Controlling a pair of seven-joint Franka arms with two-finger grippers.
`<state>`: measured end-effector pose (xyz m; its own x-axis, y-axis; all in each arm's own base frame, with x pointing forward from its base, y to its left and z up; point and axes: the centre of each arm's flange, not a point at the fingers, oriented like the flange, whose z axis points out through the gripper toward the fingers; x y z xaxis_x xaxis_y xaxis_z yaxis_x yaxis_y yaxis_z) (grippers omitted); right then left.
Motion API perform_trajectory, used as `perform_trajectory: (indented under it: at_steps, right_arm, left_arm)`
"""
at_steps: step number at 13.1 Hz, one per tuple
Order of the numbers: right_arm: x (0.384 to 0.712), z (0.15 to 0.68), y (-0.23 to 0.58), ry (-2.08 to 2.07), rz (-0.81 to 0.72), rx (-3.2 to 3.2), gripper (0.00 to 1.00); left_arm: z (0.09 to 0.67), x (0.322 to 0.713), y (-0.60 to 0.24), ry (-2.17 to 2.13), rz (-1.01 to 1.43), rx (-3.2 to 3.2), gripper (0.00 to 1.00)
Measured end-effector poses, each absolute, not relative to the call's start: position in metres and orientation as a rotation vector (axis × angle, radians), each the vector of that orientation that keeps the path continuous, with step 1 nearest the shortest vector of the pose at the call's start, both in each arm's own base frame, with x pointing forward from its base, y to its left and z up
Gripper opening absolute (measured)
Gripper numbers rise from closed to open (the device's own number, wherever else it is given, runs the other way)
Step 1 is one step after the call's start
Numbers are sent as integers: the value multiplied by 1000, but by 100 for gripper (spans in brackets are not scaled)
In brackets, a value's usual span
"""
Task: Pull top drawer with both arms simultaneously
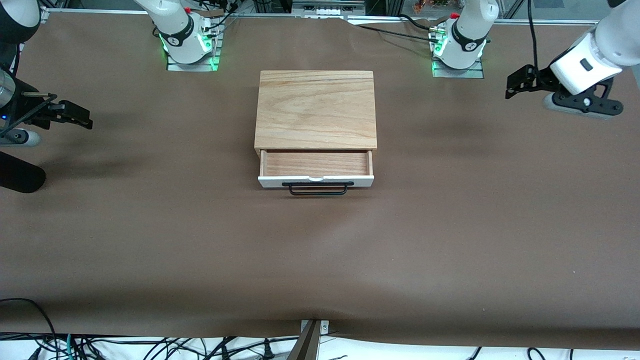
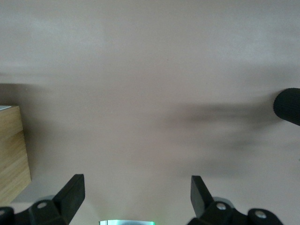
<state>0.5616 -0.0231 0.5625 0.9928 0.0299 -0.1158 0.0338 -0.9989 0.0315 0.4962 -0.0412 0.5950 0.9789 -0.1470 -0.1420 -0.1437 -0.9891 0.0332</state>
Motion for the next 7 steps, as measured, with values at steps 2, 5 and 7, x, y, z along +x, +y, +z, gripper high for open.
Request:
perform_trajectory:
  at_steps: [2,5,7]
  right_arm:
    - [563,564,-19,64,-162,3099,100]
    - [564,565,-14,77,-150,3098,100]
    - [564,565,-14,77,-147,3098,100]
  left_arm:
    - [608,498,-37,-224,-194,3129,100]
    - [607,499,-30,-201,-195,3131,100]
    - [607,500,-30,-200,-198,3128,100]
